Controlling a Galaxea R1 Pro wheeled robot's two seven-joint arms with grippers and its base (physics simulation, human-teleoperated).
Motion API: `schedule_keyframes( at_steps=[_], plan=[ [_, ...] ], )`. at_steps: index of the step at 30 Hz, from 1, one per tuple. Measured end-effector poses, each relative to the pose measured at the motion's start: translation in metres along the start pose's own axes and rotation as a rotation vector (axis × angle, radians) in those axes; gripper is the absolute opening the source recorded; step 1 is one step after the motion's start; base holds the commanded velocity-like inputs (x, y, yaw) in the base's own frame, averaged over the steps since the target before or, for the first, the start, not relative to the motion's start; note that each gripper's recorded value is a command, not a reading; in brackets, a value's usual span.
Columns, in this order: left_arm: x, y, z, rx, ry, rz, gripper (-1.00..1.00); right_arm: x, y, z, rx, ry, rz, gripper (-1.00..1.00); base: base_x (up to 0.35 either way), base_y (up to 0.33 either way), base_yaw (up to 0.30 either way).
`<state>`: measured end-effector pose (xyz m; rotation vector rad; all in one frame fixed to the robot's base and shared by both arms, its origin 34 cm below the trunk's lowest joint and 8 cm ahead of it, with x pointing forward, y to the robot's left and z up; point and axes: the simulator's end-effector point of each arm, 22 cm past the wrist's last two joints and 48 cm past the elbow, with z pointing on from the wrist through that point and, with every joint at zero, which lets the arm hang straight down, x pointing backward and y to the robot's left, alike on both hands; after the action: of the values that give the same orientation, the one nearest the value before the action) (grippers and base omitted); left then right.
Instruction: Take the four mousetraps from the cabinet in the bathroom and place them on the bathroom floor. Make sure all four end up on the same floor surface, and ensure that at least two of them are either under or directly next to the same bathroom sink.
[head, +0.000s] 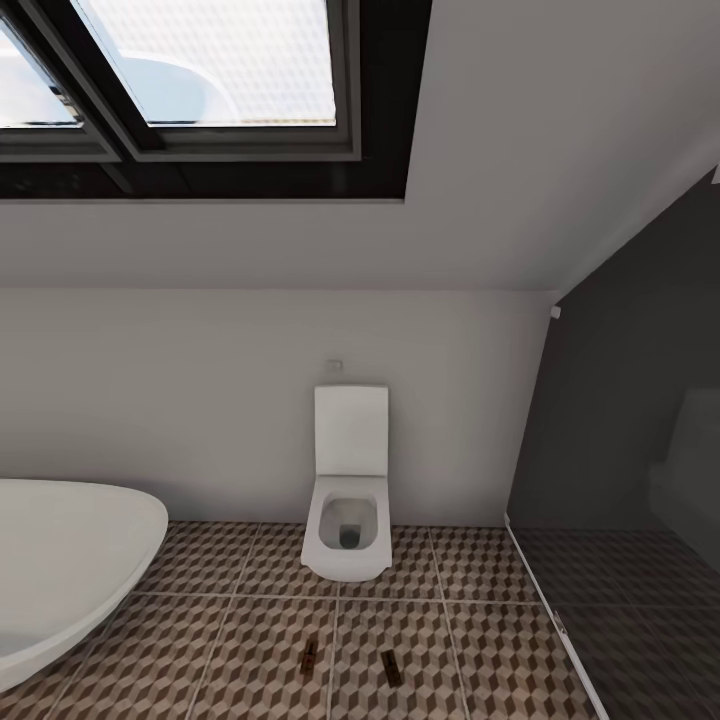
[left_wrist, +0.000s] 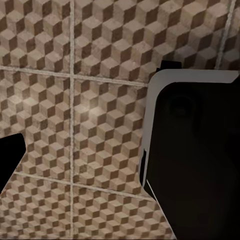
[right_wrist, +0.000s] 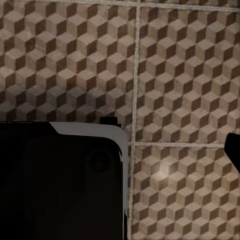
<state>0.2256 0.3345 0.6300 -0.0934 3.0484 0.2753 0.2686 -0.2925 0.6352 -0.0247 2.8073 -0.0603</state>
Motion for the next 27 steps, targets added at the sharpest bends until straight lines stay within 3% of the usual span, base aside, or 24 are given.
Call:
schedule_keyframes(
  at_steps=[11,19,27],
  plan=[
    [0.021,0.003,0.001,-0.006,0.034,0.002,1.0,0.002,-0.003,0.0,0.019,0.011,0.005,1.0,0.0,0.0,0.0],
    [0.024,0.004,0.001,-0.01,0.039,0.002,1.0,0.019,-0.008,-0.001,0.041,0.118,0.006,1.0,0.0,0.0,0.0],
    [0.023,0.005,0.001,-0.011,0.037,0.004,1.0,0.021,-0.005,-0.001,0.038,0.132,-0.002,1.0,0.0,0.0,0.0]
  ],
)
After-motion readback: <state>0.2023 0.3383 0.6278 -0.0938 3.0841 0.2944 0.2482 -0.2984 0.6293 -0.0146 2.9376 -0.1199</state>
